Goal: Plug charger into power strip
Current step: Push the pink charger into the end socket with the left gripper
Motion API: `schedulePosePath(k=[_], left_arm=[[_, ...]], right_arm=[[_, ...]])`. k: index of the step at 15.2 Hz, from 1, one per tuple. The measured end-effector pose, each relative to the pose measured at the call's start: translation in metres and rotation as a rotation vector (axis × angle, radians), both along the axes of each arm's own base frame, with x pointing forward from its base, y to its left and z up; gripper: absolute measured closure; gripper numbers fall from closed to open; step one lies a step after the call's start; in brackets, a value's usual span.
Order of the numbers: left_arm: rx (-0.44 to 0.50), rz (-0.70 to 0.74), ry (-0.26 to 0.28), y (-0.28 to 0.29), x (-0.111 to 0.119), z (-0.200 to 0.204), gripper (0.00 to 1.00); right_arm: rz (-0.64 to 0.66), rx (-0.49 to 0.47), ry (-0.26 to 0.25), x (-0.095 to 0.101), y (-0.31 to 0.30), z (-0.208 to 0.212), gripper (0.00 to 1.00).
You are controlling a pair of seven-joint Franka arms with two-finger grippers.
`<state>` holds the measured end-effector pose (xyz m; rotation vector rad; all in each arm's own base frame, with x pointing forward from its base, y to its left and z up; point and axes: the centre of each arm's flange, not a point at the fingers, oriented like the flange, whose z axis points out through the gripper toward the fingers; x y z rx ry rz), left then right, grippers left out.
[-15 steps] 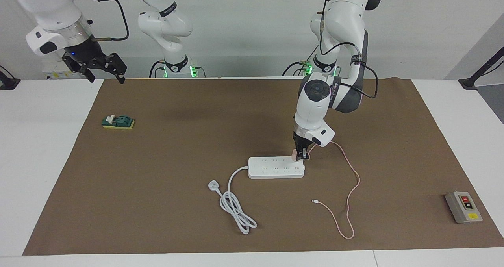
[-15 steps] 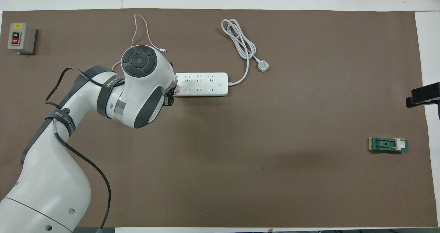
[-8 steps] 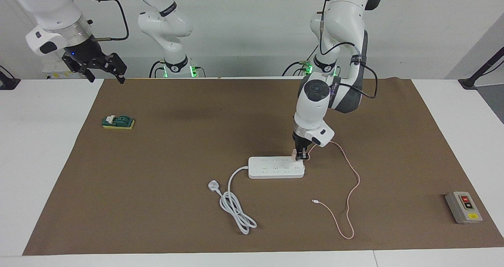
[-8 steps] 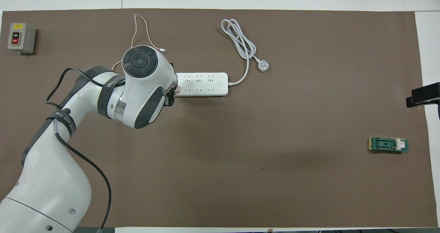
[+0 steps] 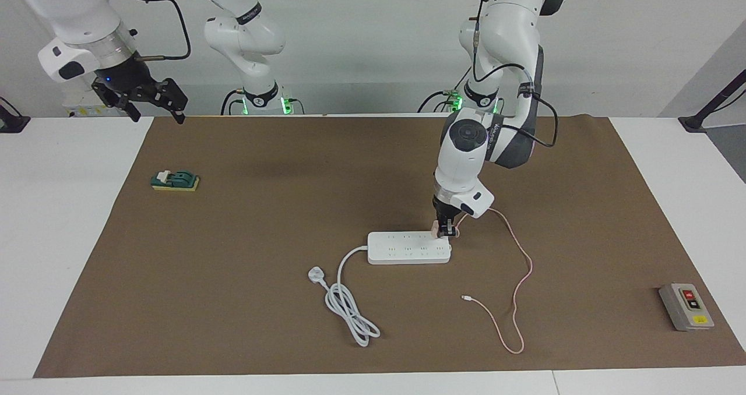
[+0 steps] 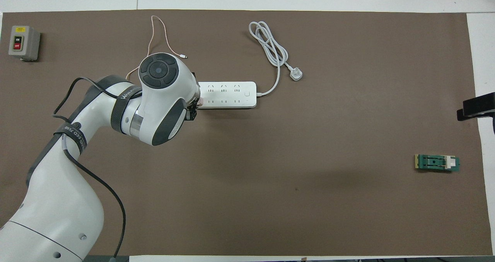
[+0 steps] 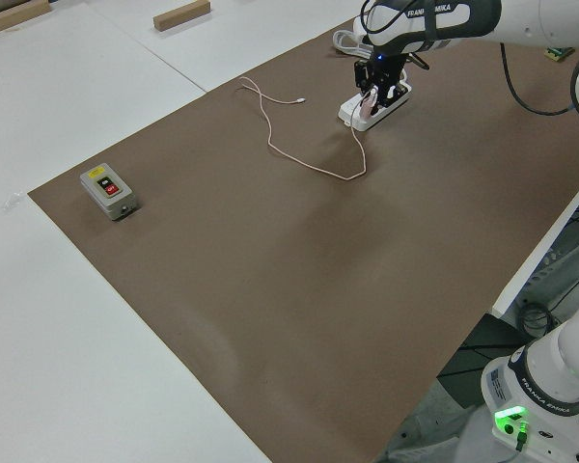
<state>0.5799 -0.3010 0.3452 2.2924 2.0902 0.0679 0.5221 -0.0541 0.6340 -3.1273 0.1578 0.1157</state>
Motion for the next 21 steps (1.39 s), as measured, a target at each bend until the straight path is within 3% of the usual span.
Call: schedulePosePath(k=[21], left_arm=[[0.013, -0.017, -0.01, -0.003, -0.001, -0.011, 0.68]], right_arm=[[0.0, 0.0, -0.001, 0.0, 0.0, 0.0, 0.0]])
